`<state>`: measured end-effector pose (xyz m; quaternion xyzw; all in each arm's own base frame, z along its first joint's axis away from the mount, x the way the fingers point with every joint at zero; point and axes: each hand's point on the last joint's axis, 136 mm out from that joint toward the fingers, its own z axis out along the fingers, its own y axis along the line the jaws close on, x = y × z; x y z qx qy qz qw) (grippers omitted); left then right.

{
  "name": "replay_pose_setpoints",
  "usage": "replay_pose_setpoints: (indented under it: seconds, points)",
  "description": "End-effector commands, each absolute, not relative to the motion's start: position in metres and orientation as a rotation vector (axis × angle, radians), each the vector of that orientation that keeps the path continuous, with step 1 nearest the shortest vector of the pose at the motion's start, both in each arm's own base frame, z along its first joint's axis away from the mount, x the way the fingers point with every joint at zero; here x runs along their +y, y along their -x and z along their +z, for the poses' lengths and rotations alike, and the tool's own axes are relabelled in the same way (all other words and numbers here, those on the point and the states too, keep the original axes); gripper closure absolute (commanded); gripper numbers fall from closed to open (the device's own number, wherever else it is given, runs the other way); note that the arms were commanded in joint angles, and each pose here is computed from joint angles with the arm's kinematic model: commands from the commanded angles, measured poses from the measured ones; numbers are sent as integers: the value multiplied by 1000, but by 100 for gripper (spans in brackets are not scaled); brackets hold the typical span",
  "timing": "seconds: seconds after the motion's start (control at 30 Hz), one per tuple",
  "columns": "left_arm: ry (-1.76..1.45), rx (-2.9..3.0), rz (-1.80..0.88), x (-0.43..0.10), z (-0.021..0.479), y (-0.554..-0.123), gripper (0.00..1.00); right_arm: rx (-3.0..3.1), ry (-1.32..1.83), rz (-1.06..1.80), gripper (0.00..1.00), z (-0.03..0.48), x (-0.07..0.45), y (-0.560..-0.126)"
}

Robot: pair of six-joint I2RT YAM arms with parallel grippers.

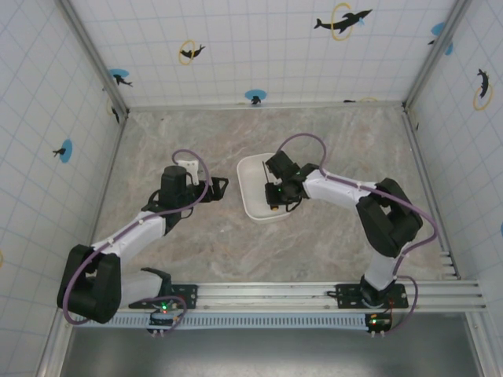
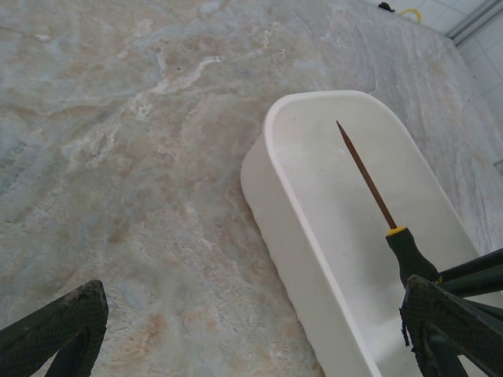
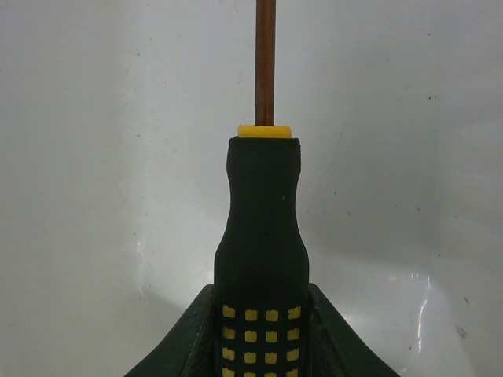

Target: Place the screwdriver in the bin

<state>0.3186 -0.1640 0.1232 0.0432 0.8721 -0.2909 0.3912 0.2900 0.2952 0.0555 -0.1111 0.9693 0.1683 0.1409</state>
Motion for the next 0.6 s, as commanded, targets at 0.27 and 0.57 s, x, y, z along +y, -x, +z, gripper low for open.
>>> replay_pose_setpoints:
  seconds: [0.27,0.57]
  points:
    - [-124,2234,-713,-163,117,-317,2,2836,324,451,85,45,305,-293]
    - [-119,2236,-701,-161,117,-317,2,2845,339,426,58,37,306,-293]
